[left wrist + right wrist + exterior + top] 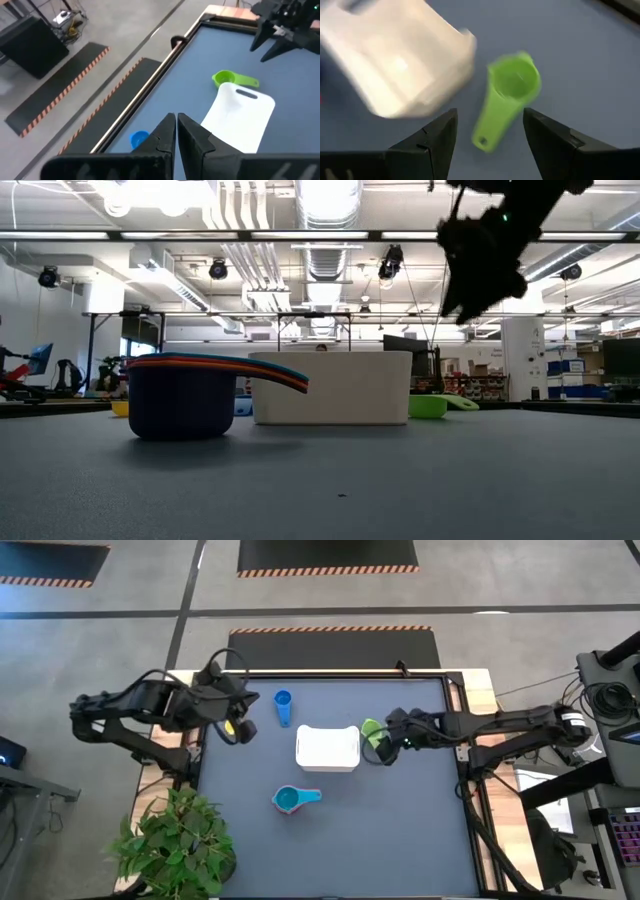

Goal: Nest measuring cups in basket
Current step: Stack the green measuring cup on the light blue measuring cup

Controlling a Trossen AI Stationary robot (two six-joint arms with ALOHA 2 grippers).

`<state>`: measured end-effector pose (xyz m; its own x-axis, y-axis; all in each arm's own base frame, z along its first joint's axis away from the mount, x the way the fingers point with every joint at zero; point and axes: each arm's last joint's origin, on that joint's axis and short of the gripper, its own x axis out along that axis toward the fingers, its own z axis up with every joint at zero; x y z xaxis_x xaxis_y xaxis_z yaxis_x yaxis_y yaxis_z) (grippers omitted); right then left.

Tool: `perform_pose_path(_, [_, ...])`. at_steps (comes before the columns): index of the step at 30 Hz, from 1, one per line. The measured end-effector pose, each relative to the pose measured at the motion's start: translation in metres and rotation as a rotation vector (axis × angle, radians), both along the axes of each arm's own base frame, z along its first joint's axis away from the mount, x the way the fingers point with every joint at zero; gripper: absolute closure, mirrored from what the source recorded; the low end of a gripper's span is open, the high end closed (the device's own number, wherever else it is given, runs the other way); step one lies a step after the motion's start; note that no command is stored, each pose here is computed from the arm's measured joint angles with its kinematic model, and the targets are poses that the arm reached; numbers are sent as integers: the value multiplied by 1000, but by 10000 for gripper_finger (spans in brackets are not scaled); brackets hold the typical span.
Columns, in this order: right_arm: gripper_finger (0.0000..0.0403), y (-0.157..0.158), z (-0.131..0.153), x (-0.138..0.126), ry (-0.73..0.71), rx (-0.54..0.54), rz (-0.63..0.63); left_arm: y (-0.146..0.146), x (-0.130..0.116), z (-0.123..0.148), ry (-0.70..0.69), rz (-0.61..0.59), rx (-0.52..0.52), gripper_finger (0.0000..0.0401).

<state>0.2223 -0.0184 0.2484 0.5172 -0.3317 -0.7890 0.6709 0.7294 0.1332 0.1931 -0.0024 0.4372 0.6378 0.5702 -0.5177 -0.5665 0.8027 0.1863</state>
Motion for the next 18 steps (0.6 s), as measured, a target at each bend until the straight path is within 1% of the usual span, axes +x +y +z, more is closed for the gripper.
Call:
perform_pose_path(3, [188,0,-14,-4,72,39,-63,1,2,-1,3,5,0,401])
perform_pose_path(9, [184,0,-33,0,132,78,-139,1,-1,1,-6,7,0,401])
perform_pose_path(12, [168,-1,-42,6,160,80,-163,1,-2,1,-8,6,2,401])
perform_pose_path(18, [120,-3,-62,23,178,62,-179,1,-2,1,3,-4,15,401])
